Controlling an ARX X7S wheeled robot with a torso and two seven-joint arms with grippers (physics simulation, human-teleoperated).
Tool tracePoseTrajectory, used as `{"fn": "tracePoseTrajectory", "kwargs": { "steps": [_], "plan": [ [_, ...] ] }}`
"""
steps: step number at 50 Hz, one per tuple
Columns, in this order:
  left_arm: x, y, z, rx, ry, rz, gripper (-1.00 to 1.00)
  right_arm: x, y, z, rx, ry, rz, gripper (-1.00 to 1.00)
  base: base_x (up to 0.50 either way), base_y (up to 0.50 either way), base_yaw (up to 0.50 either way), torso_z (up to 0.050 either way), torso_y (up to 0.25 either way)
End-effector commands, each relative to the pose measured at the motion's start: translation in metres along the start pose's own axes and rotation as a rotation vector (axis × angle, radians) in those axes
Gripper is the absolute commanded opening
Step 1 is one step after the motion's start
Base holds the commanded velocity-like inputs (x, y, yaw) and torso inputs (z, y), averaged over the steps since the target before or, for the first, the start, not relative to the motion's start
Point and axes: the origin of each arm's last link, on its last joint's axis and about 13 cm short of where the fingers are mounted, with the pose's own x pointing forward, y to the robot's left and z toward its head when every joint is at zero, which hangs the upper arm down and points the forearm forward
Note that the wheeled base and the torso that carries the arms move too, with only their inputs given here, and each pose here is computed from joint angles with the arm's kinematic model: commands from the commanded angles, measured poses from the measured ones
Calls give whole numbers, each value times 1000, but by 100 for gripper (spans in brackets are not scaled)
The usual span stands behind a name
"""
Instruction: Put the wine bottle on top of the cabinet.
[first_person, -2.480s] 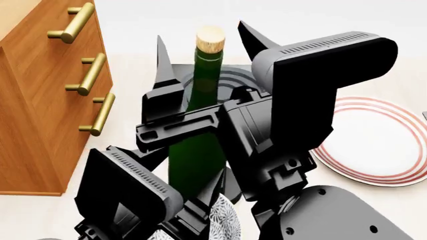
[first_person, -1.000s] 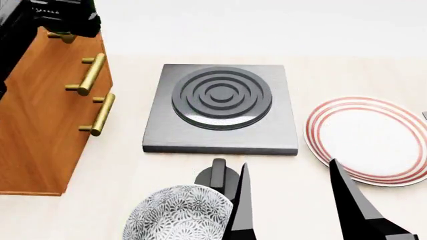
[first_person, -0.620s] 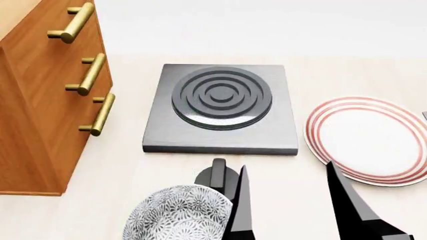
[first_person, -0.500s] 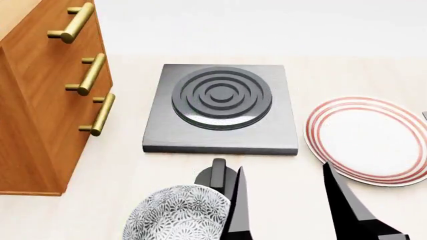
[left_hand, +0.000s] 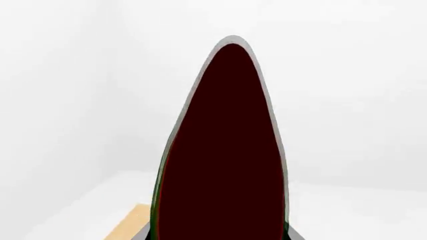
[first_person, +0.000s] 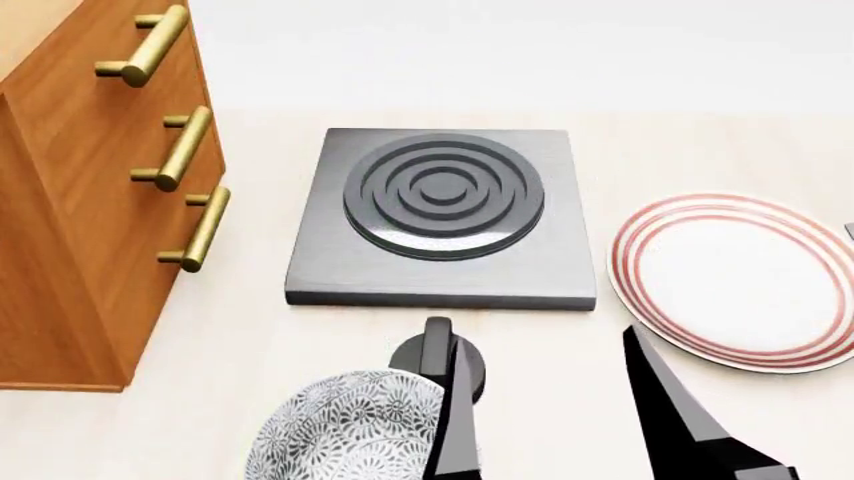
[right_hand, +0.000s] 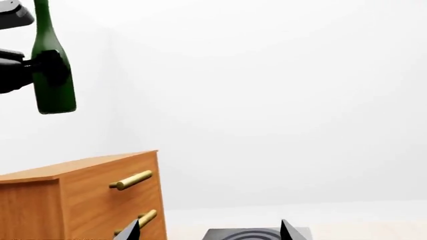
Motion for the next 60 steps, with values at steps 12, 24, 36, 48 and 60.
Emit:
{"fn": "tracePoseTrajectory", "kwargs": {
  "steps": [12,24,36,48,60],
  "plan": [
    [-4,11,-34,-26,131,75,-100,-1,1,1,-3,0,12,100,0,0,0,0,1],
    [-4,10,-54,-13,166,61,-100,-1,1,1,-5,-1,10,100,0,0,0,0,1],
    [-3,15,-78,-52,196,48,-100,-1,2,1,-7,2,14,100,0,0,0,1,1],
    [-6,20,-89,-86,188,53,-100,-1,3,0,-5,5,16,100,0,0,0,0,1],
    [-8,21,-100,-178,160,56,-100,-1,4,-1,-5,9,23,100,0,0,0,0,0]
  ]
}}
